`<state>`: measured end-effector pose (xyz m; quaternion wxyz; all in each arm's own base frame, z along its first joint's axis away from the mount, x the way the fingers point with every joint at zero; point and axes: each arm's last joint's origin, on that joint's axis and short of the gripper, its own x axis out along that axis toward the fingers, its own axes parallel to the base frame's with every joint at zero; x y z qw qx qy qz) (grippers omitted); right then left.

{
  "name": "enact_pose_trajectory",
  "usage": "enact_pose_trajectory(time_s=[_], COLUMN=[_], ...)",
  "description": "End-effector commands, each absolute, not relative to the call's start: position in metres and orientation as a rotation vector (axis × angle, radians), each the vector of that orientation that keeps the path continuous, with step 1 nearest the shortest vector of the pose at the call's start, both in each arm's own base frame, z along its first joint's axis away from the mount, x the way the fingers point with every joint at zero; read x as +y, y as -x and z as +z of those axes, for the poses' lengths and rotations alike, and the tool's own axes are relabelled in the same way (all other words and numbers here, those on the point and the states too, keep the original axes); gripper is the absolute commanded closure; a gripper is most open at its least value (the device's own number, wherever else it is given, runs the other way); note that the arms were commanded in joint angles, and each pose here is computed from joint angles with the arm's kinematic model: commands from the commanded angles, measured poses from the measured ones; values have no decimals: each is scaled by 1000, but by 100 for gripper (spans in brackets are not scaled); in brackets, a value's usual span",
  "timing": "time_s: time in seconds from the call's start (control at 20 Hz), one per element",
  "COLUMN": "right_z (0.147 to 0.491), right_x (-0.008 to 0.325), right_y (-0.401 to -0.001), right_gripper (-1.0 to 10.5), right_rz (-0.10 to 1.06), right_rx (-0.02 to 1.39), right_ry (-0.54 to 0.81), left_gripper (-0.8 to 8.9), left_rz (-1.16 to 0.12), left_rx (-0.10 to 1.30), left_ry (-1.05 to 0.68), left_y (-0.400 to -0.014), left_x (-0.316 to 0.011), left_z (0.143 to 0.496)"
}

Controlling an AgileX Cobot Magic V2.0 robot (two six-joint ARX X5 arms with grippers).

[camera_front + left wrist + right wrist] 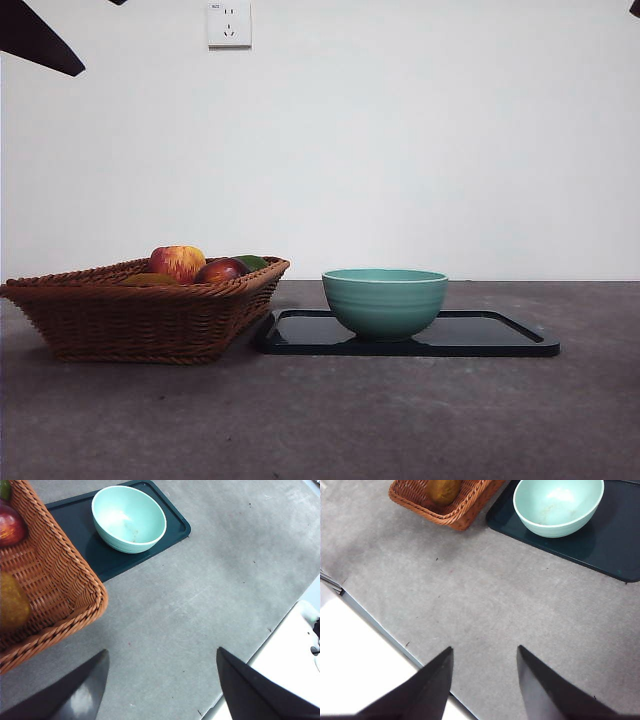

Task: Pick up the wifruite, put it on the bowl, pick up the plate, put it on desk

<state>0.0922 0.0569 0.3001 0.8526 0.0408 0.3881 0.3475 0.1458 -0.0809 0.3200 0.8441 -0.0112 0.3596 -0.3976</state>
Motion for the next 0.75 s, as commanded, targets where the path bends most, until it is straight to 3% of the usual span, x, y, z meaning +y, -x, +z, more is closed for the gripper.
enact_pose_trajectory(time_s=[0.05,0.25,0.5,0.75], right_z=[303,303,310,324], right_x=[58,58,64,78], right_y=[-93,-93,-105,-144], right_gripper=[743,743,693,677], right_rz=[741,733,685,544], right_rx=[804,811,765,756], right_ry=[-78,-95,-241,-226], left_gripper=[470,470,470,470], left_rz=[-859,-859,-859,-860], left_rx=[741,741,739,739], left_ry=[11,11,11,11], left_y=[-147,-147,-147,-147], left_x=[-82,-82,-82,-82], left_z=[323,323,323,323])
